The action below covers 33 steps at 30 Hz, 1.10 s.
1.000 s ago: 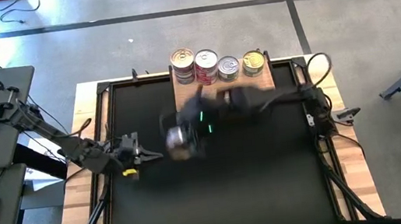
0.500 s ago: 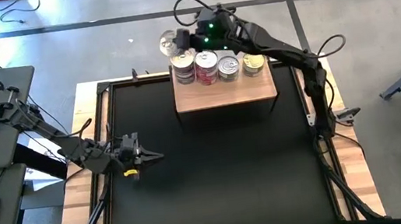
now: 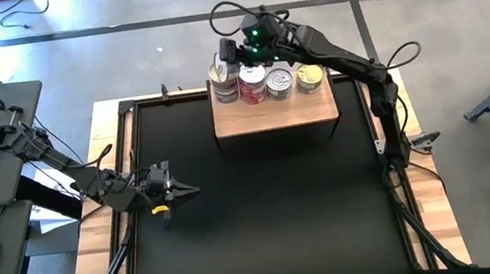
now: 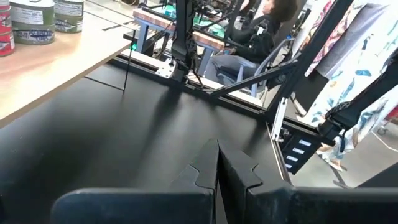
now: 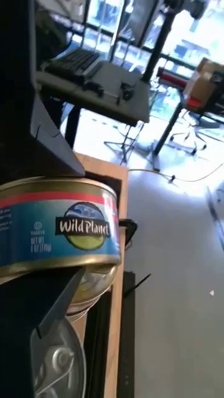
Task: Stack canned seafood by type on shelf
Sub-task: Stack the blue-pink can on top of the blue-pink tuna can on the shelf
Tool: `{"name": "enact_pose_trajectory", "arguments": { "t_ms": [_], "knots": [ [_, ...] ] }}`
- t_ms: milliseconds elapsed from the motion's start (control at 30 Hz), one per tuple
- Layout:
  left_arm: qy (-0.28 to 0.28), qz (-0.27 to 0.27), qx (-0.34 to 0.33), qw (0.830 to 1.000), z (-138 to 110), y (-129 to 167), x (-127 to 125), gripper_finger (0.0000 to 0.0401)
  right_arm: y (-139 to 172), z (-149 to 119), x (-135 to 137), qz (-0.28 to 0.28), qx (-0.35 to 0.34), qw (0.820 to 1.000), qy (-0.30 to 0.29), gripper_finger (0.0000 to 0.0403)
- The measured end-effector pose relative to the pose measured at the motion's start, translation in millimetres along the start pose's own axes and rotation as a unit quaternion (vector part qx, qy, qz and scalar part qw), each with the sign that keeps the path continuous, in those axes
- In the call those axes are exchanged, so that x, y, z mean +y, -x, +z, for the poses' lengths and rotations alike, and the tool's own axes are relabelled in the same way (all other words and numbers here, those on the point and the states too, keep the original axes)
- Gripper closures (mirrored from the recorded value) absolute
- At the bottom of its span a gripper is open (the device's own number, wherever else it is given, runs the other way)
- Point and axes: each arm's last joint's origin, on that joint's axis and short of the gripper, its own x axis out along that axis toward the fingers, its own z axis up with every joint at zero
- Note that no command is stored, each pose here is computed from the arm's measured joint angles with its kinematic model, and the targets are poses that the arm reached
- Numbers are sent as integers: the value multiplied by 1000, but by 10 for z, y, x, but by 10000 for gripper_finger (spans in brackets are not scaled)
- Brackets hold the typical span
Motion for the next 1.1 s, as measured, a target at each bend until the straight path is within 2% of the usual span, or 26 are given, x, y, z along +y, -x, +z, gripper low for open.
{"name": "enact_pose_trajectory", "arguments": {
  "t_ms": [500,700,900,1100],
  "knots": [
    [15,-1,0,1000,1,0,-2,401,-94,31,-56,-6,5,1000,-10,175],
    [22,-2,-3,1000,7,0,-5,401,-71,62,-99,-31,-5,999,4,174],
    [23,0,-13,1000,24,0,-9,401,-73,70,-113,-35,-4,999,20,174],
    [30,1,-25,999,46,0,-15,401,-72,60,-127,-40,5,999,27,207]
  ]
}}
